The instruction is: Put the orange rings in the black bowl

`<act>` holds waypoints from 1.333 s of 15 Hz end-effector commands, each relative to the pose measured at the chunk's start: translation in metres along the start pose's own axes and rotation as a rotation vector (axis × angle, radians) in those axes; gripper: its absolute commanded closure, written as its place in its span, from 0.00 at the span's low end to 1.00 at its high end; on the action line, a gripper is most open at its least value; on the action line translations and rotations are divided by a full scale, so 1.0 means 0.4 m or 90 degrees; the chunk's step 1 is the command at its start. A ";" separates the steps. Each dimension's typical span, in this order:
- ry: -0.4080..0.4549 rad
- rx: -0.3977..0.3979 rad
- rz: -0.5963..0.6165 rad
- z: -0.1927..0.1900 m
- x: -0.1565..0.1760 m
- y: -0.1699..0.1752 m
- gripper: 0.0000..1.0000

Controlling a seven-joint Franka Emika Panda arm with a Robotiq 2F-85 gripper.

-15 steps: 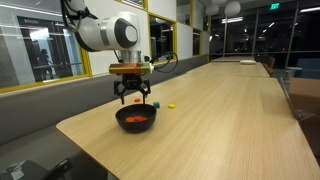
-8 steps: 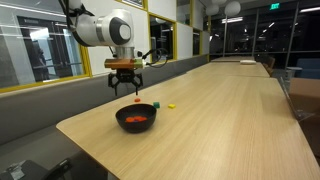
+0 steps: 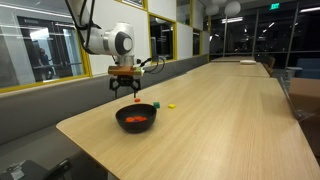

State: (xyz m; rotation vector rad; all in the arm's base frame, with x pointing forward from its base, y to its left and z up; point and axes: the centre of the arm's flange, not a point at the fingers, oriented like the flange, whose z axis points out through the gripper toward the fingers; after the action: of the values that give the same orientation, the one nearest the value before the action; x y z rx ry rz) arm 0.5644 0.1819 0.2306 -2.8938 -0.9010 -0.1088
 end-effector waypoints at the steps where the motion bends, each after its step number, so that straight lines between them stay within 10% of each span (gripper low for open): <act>1: -0.007 0.009 -0.001 0.060 0.114 0.052 0.00; 20: -0.038 0.002 0.031 0.140 0.131 0.255 0.00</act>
State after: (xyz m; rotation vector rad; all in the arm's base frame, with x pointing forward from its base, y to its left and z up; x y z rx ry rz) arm 0.6661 0.1351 0.1633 -2.9154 -0.7883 -0.0454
